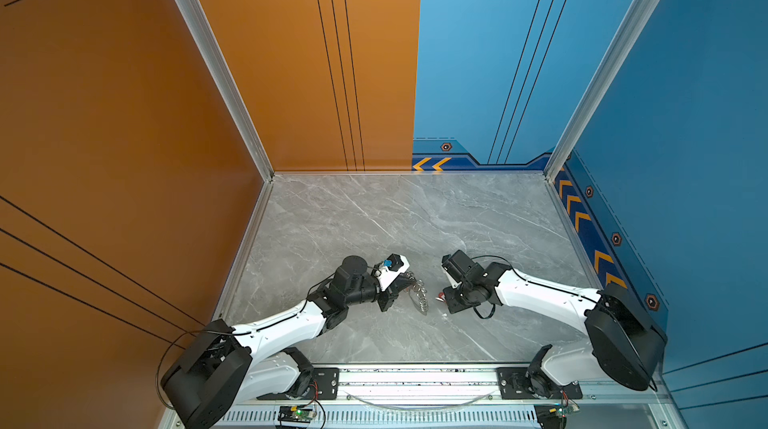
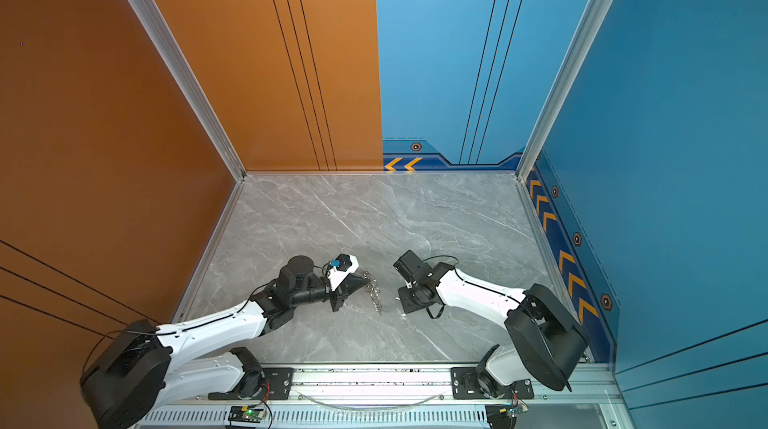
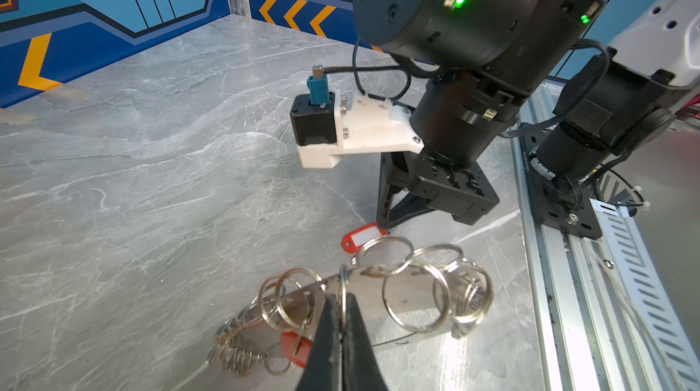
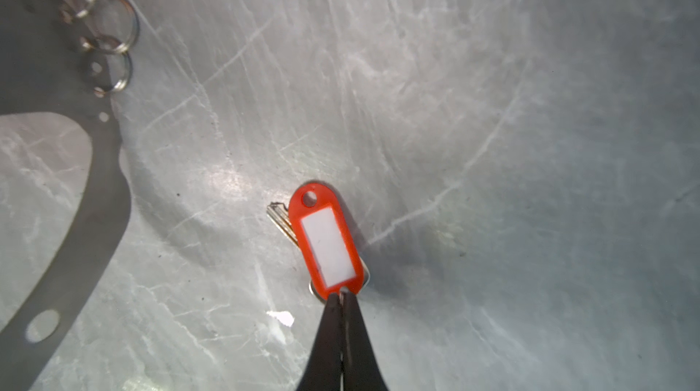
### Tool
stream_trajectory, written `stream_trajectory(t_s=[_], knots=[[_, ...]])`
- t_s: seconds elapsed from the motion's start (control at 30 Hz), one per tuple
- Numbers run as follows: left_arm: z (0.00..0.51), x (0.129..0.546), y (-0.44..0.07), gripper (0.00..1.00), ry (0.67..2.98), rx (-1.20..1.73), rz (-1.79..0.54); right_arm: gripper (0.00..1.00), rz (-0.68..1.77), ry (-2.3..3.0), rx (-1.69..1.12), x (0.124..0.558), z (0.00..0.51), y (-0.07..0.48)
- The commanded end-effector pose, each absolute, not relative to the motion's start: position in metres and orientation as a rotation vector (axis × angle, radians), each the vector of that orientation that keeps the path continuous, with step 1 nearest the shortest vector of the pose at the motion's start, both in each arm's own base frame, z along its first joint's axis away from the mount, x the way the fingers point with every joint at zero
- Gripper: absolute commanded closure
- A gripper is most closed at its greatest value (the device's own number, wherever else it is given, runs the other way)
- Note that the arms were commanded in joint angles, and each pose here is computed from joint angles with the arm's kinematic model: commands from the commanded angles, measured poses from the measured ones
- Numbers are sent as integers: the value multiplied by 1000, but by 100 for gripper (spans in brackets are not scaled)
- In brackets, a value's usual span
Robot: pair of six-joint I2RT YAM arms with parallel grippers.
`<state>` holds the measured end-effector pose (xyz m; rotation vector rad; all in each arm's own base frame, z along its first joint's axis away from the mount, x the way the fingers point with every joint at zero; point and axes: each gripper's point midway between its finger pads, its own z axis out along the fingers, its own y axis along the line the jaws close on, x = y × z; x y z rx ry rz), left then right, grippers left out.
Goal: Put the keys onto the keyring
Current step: 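Lift the red-tag key and carry it to the plate held by the left gripper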
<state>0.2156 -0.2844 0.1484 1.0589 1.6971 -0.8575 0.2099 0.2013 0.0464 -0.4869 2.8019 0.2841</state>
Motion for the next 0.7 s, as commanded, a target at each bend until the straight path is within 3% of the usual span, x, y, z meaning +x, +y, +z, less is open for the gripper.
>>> stream_trajectory(t_s=[0.0,0.33,0.67], knots=[[147,210,-289,100,1686,1104,-872,100,357,2666,-414,223,88,207],[152,182,-304,100,1620,1218,-1005,100,911,2350,-278,231,152,257],[144,180,-309,100,1654,1247,-1019,100,1029,2220,-377,224,180,279]])
